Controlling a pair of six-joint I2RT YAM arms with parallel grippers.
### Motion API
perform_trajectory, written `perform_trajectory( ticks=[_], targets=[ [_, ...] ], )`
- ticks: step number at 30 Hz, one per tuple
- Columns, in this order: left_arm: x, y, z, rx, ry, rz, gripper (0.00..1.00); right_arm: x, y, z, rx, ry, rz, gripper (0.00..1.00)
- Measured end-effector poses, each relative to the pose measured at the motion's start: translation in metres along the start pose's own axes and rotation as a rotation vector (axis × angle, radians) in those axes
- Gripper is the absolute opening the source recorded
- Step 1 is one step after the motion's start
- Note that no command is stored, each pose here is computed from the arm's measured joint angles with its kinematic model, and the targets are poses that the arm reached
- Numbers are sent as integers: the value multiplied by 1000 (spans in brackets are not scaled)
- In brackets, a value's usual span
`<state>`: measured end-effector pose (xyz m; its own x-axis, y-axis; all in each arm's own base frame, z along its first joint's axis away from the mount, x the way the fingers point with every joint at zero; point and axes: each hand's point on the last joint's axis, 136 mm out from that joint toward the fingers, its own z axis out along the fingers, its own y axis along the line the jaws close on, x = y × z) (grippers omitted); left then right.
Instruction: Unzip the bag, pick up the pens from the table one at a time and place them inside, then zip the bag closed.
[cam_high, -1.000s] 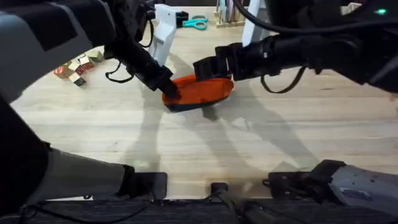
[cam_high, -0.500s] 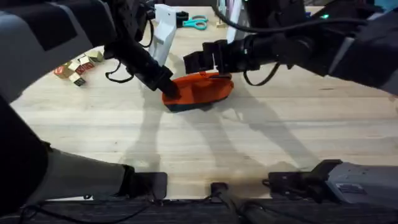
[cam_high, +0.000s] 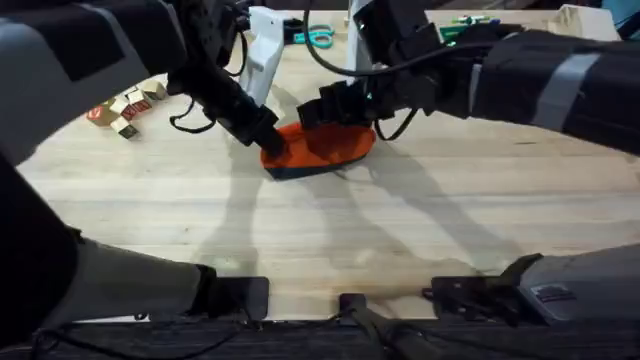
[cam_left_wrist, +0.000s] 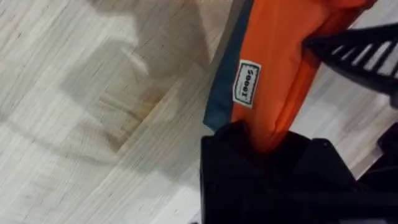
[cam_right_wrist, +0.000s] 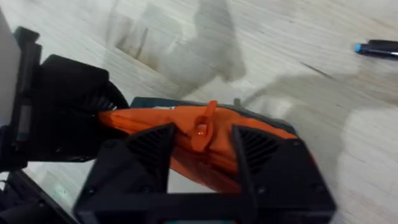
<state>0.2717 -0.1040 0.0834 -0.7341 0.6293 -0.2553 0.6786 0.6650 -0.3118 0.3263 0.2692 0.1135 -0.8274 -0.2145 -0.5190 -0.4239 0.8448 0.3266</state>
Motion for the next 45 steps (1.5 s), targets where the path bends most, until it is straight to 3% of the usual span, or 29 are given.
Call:
perform_trajectory(
  ticks=[3,6,7,11,23,35,45],
  targets=[
    [0,0,0,0,0,0,43,1,5,2,-13,3,-8,539],
    [0,0,0,0,-1,0,43,0,6,2,-19,3,-11,398],
    [-1,0,0,-1,-2,2,43,0,7,2,-22,3,-13,241],
    [-1,0,0,0,-4,3,43,0,7,1,-24,3,-14,50],
    [-2,0,0,0,-7,4,43,0,7,0,-25,2,-14,30],
    [-11,-3,-4,17,-44,14,43,-10,12,-29,-17,-57,-24,30],
    [-11,-3,-4,18,-44,13,43,-12,14,-32,-27,-68,-26,31]
  ],
)
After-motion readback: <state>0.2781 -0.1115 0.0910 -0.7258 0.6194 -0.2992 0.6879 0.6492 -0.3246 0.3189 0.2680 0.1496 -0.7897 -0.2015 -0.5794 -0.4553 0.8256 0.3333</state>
